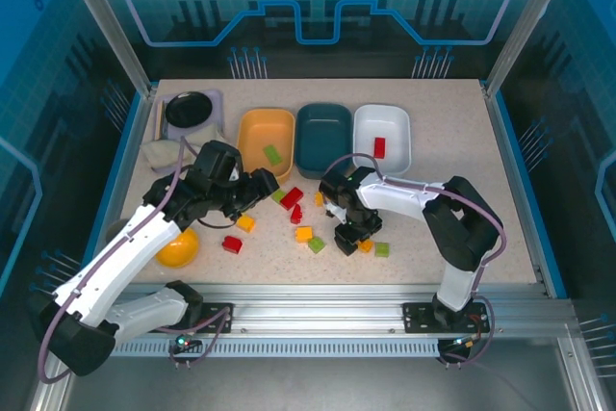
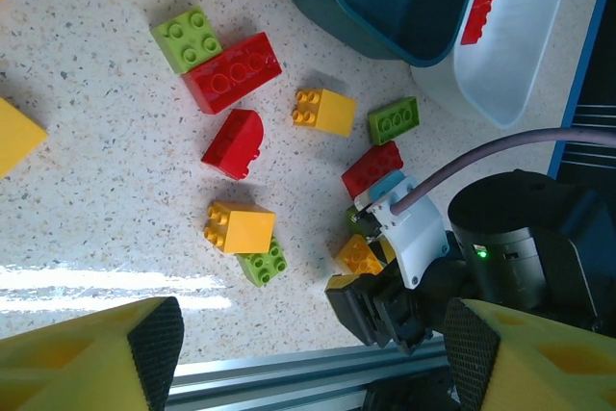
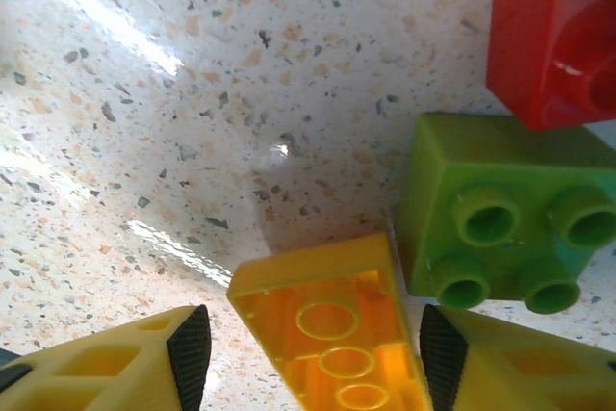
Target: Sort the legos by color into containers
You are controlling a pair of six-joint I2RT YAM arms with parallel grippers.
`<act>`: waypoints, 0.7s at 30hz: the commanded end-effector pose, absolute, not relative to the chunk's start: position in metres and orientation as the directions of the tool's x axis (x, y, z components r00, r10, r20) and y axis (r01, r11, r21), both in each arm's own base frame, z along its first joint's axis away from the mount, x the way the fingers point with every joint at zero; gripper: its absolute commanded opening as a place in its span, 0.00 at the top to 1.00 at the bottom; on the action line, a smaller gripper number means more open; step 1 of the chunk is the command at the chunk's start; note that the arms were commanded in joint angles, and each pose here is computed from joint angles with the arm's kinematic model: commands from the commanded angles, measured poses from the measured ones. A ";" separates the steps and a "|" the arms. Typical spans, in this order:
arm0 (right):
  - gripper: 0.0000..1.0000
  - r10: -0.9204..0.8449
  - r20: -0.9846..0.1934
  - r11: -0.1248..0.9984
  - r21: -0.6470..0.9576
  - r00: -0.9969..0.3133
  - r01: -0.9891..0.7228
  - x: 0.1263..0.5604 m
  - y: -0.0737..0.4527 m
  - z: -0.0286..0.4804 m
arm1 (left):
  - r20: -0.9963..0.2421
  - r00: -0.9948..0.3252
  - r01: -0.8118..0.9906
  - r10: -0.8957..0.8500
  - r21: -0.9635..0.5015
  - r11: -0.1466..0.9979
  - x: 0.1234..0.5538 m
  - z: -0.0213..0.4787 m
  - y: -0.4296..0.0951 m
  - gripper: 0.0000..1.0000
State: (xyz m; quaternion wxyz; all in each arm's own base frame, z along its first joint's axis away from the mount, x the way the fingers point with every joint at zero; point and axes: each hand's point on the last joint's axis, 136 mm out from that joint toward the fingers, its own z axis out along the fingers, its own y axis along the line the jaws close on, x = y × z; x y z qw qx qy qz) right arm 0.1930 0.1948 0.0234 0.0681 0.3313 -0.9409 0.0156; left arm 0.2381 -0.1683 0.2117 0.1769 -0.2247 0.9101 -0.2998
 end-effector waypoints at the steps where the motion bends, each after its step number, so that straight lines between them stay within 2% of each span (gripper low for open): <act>1: 0.42 -0.615 0.168 0.783 0.010 -0.771 -0.622 0.188 0.196 0.021 | -0.186 -0.834 -0.311 -0.520 -0.619 0.721 0.233 0.209 -0.167 0.24; 10: 0.61 -0.613 0.164 0.782 -0.014 -0.773 -0.623 0.179 0.197 0.016 | -0.151 -0.837 -0.321 -0.526 -0.643 0.695 0.222 0.201 -0.169 0.24; 14: 0.65 -0.604 0.137 0.790 -0.020 -0.785 -0.612 0.179 0.201 0.020 | -0.129 -0.837 -0.331 -0.532 -0.655 0.680 0.215 0.199 -0.169 0.24; 17: 0.68 -0.594 0.100 0.800 -0.026 -0.798 -0.599 0.181 0.204 0.028 | -0.115 -0.841 -0.332 -0.528 -0.662 0.672 0.210 0.196 -0.169 0.24; 21: 0.68 -0.563 -0.012 0.826 -0.021 -0.826 -0.563 0.196 0.214 0.065 | -0.120 -0.837 -0.320 -0.534 -0.684 0.656 0.210 0.203 -0.171 0.24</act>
